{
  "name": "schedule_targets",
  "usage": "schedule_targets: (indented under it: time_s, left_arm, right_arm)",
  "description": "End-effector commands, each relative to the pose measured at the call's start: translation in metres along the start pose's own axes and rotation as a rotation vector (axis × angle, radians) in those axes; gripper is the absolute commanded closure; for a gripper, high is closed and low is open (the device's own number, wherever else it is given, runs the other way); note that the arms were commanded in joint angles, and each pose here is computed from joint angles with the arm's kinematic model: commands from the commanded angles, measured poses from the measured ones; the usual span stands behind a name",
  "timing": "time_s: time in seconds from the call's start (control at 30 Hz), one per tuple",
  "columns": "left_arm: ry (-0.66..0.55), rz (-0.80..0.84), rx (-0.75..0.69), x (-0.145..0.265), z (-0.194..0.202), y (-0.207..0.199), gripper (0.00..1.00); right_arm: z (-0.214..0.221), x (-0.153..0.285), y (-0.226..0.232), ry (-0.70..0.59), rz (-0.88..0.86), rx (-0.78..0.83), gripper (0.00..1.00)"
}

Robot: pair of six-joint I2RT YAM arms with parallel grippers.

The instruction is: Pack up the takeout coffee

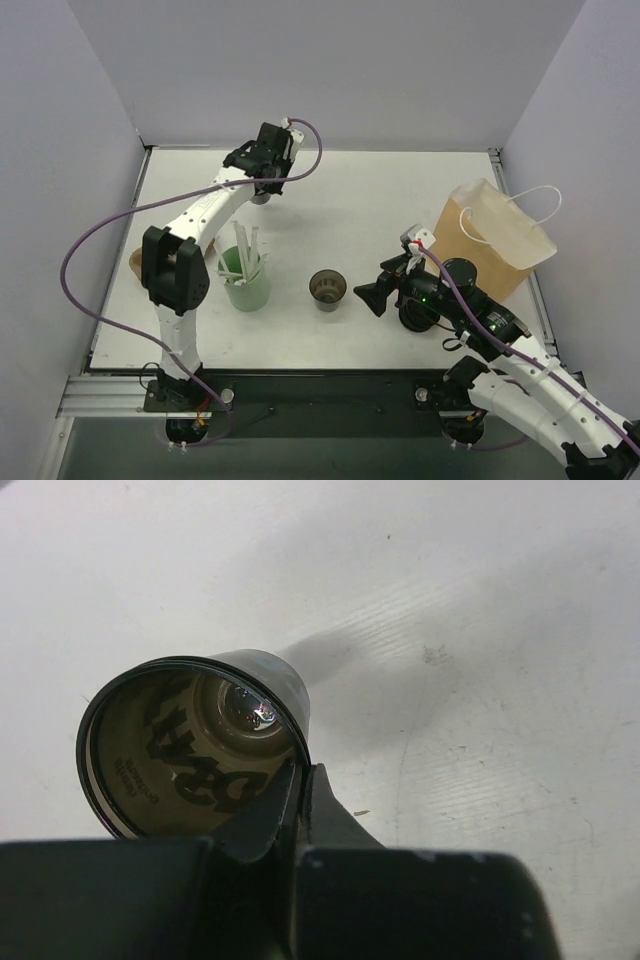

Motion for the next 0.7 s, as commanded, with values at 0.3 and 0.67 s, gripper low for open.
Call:
schedule_targets:
  time_s: [0.3, 0.67]
  left_arm:
    - [0.077, -0.016, 0.037, -0.046, 0.004, 0.017, 1.0]
    - [0.088, -0.015, 0.043, -0.052, 0.005, 0.015, 0.76]
  right_arm:
    - [-0.018, 0.007, 0.002, -0.002, 0.076, -0.051, 0.02]
    - [-0.022, 0.024, -0.01, 0.113, 0.21, -0.061, 0.03]
Point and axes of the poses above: each gripper's point midway between its finger pads, its own x axis back along the fingers, its own y axis along the line the jaws close on, z = x × y, the point moved 4 cm from there along x, back along the fingers, and after that the axes turned 10 degrees about x, right-handed, at the moved point
